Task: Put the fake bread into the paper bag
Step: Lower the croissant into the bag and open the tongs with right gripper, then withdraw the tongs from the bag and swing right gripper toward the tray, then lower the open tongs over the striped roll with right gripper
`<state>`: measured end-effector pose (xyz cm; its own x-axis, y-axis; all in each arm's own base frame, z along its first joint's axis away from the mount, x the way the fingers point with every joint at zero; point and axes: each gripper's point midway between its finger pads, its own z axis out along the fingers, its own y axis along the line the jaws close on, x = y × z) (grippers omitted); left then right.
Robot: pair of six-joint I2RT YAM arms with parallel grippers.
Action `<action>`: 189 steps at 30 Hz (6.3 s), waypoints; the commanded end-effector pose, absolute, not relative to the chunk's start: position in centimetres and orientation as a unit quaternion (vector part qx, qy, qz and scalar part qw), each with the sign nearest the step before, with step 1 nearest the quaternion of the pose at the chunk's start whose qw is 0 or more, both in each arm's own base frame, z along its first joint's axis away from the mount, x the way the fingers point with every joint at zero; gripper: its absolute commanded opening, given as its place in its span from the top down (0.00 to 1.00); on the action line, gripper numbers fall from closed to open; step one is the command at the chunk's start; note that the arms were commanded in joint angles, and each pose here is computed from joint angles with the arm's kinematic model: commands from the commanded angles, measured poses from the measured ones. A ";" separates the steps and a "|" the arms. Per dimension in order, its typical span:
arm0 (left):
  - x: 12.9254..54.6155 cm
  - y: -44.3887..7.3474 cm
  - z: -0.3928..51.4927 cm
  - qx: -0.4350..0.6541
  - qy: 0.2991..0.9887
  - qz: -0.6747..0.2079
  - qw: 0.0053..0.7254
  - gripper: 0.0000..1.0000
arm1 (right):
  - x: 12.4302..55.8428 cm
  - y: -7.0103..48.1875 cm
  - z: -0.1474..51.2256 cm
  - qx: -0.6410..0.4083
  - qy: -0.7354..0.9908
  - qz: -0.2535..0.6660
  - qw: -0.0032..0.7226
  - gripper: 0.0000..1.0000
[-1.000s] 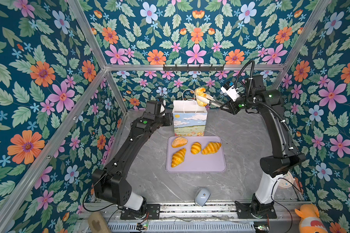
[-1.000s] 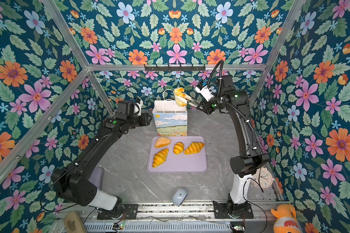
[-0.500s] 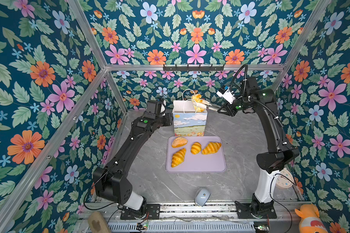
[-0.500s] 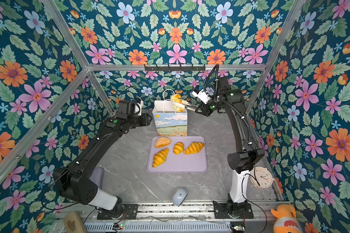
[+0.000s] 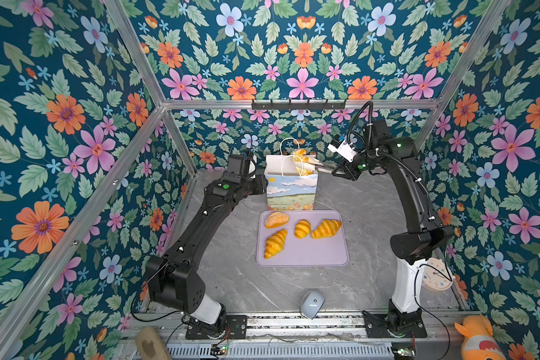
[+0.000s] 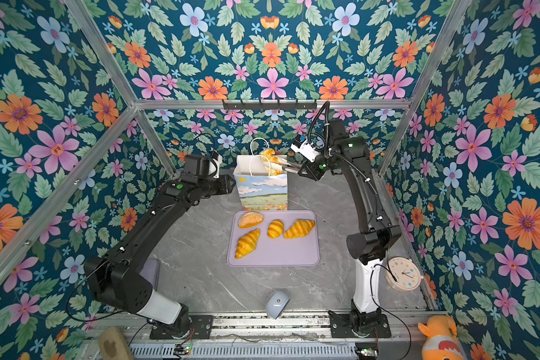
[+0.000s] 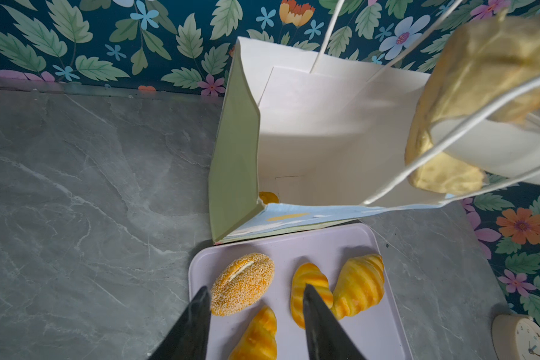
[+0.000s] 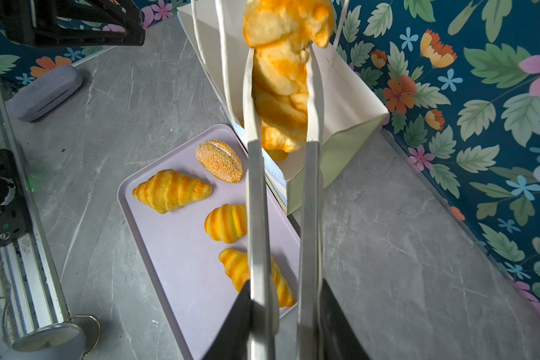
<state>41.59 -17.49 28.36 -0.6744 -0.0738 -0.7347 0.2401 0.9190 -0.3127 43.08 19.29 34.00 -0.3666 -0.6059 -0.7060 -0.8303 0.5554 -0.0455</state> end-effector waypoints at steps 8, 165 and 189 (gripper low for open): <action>41.7 -17.5 28.4 0.048 0.894 -0.195 0.400 0.50 | 43.4 20.3 35.2 -0.463 0.790 0.158 0.370 0.74; 37.8 -16.7 24.2 0.015 0.891 -0.228 0.393 0.54 | 23.0 22.0 22.0 -0.078 0.980 0.141 0.121 0.58; 38.7 -17.1 23.7 0.019 0.895 -0.224 0.385 0.54 | 26.9 25.6 18.5 -0.061 0.983 0.132 0.109 0.53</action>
<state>38.49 -16.88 23.47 -0.7088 -0.1426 -0.6908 0.1957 0.9011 -0.3869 26.80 25.45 18.06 -0.9682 -0.1128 -0.2234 -0.1669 0.9561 0.2407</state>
